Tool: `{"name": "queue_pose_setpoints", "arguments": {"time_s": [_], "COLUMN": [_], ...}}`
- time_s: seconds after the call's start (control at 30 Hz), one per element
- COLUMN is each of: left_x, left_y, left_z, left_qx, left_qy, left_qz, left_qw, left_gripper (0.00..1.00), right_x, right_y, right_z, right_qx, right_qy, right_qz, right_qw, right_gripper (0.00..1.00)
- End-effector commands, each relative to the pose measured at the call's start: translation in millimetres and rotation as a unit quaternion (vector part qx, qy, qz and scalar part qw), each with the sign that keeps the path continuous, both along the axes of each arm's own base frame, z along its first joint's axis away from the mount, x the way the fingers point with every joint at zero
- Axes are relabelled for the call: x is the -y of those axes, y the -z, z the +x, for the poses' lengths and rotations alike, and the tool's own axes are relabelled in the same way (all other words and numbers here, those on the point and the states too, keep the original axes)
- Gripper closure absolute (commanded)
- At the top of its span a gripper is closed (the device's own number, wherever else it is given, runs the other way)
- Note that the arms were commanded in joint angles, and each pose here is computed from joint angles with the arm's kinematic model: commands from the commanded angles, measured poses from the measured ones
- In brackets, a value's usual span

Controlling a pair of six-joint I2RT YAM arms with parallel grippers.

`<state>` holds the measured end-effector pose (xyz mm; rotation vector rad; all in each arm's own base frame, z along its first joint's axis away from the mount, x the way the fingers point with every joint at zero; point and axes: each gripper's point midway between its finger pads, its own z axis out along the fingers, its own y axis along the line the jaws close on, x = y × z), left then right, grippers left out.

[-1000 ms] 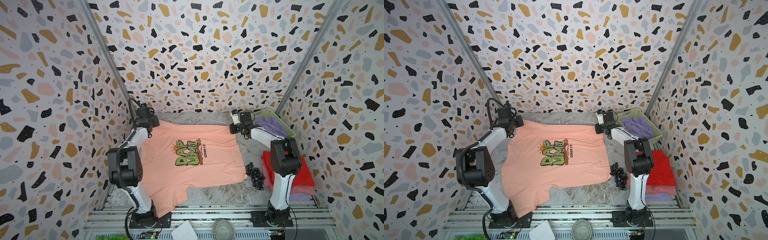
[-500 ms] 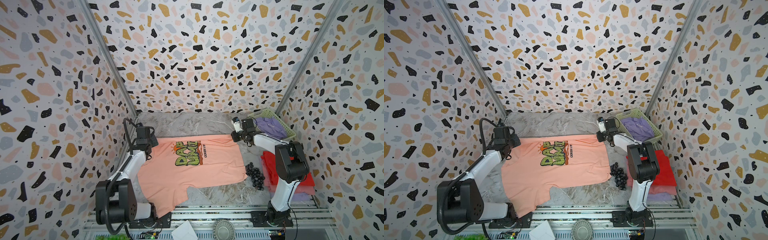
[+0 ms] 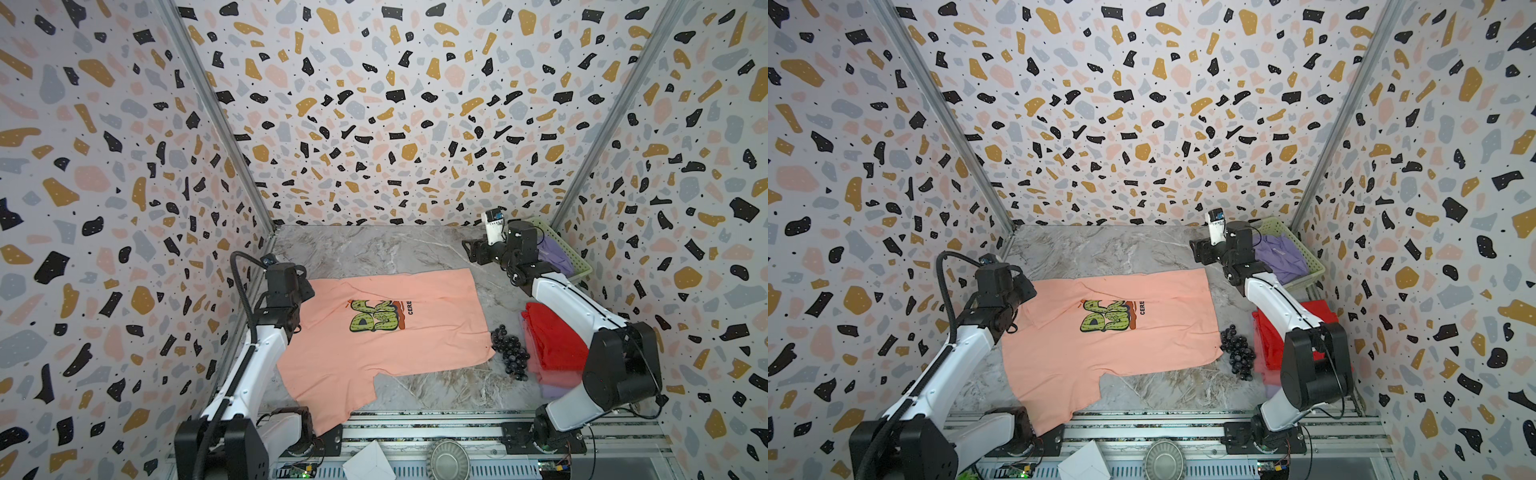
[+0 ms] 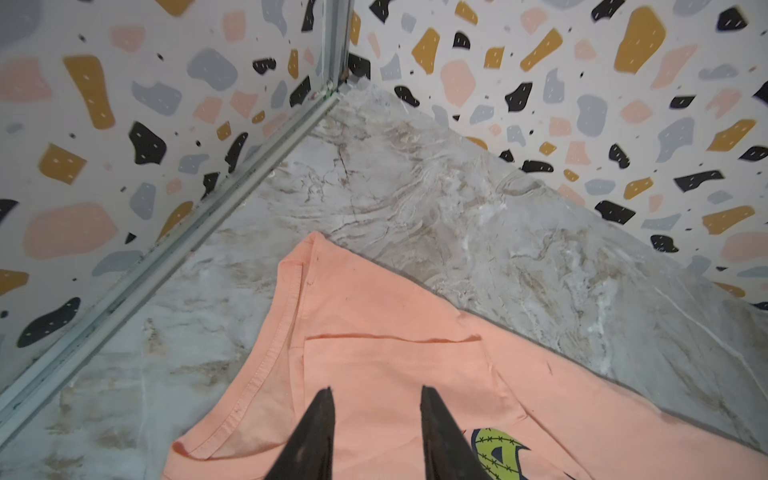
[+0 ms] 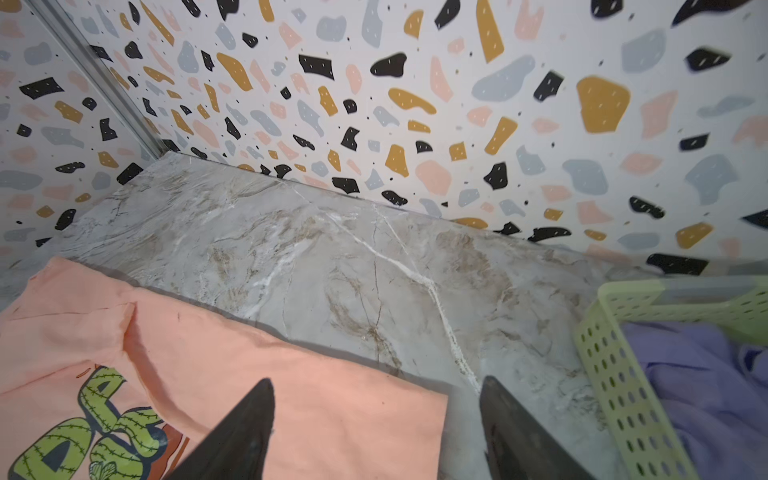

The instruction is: Fold and stack the t-shirts

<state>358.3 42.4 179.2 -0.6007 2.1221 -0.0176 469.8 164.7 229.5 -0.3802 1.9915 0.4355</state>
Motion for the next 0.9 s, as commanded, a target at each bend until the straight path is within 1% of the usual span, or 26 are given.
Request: {"name": "queue_pose_setpoints", "arguments": {"time_s": [0.0, 0.07, 0.17, 0.27, 0.43, 0.57, 0.67, 0.77, 0.87], "left_x": [8.5, 12.6, 18.1, 21.7, 23.1, 22.7, 22.1, 19.5, 18.5], "left_y": [13.4, 27.5, 50.1, 73.2, 109.7, 136.8, 149.9, 161.3, 171.6], "left_z": [12.9, 17.7, 23.6, 29.0, 29.8, 26.7, 26.9, 31.6, 47.6], "left_qx": [0.001, -0.012, -0.031, -0.048, -0.077, -0.104, -0.113, -0.125, -0.136], "left_qy": [0.018, 0.027, 0.035, 0.036, 0.021, 0.008, 0.001, -0.006, -0.002], "left_qz": [-0.016, -0.024, -0.041, -0.058, -0.08, -0.091, -0.095, -0.091, -0.085], "left_qw": [1.0, 0.999, 0.998, 0.997, 0.994, 0.99, 0.989, 0.988, 0.987], "left_gripper": [0.61, 0.56, 0.53, 0.52, 0.52, 0.52, 0.52, 0.52, 0.53], "right_x": [-11.3, -18.4, -25.8, -30.0, -33.8, -29.1, -22.7, -18.1, -14.0], "right_y": [44.2, 62.4, 88.7, 112.6, 150.8, 180.5, 199.0, 214.0, 227.2], "right_z": [-1.6, -1.1, 2.2, 3.5, -6.6, -14.9, -16.0, -9.6, 4.0], "right_qx": [-0.089, -0.116, -0.149, -0.177, -0.227, -0.26, -0.275, -0.287, -0.297], "right_qy": [-0.002, -0.007, -0.009, -0.005, -0.003, 0.016, 0.034, 0.05, 0.064], "right_qz": [0.043, 0.064, 0.076, 0.071, 0.069, 0.056, 0.042, 0.032, 0.029], "right_qw": [0.995, 0.991, 0.986, 0.982, 0.972, 0.964, 0.96, 0.956, 0.952], "right_gripper": [0.23, 0.23, 0.26, 0.27, 0.28, 0.29, 0.29, 0.29, 0.29]}}
